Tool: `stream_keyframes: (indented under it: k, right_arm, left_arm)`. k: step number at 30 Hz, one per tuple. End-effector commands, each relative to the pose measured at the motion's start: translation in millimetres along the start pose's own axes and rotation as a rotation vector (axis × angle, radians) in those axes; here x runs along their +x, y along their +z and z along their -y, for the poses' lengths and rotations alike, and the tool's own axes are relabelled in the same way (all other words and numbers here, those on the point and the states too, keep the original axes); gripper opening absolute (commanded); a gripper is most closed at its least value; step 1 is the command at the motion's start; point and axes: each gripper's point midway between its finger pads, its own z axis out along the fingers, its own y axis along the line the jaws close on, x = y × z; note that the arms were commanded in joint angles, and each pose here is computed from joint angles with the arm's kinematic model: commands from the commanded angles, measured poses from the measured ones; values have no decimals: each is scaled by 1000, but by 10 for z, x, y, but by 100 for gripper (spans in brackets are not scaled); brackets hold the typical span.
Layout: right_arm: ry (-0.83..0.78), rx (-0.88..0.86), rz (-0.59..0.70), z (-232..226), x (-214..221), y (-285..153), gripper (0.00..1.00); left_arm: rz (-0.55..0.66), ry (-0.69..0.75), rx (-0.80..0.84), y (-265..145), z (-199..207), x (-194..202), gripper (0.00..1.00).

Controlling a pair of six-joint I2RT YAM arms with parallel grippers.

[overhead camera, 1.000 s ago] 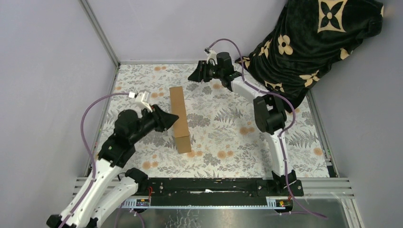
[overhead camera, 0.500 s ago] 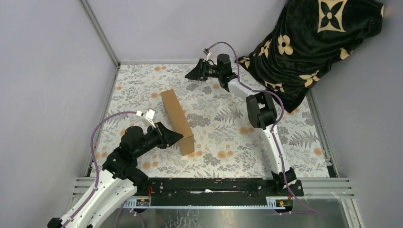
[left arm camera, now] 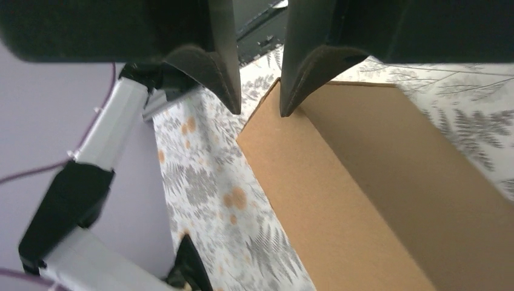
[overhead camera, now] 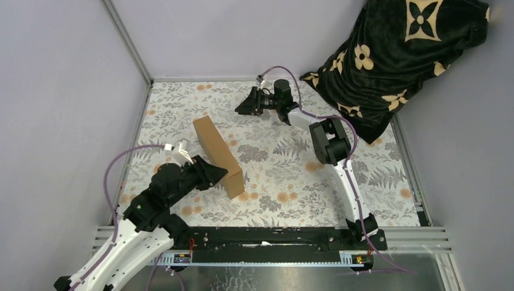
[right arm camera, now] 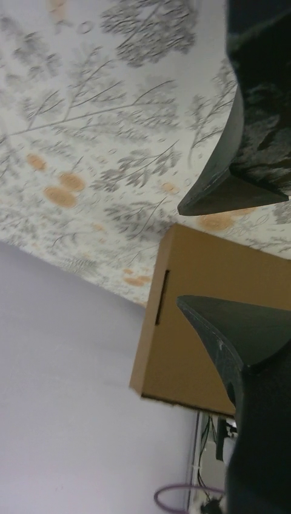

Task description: Fold the paper box

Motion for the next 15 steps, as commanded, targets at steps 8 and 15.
stream_keyframes:
  k: [8,15]
  right_arm:
    - [-145,137,-45,-529,97,-294,59]
    - [-191,241,-109,-636,396,-511,58]
  left_arm:
    - [263,56,-356,-230,-287,-744,48]
    - [417,-79,-505,-270,-747,-769,37]
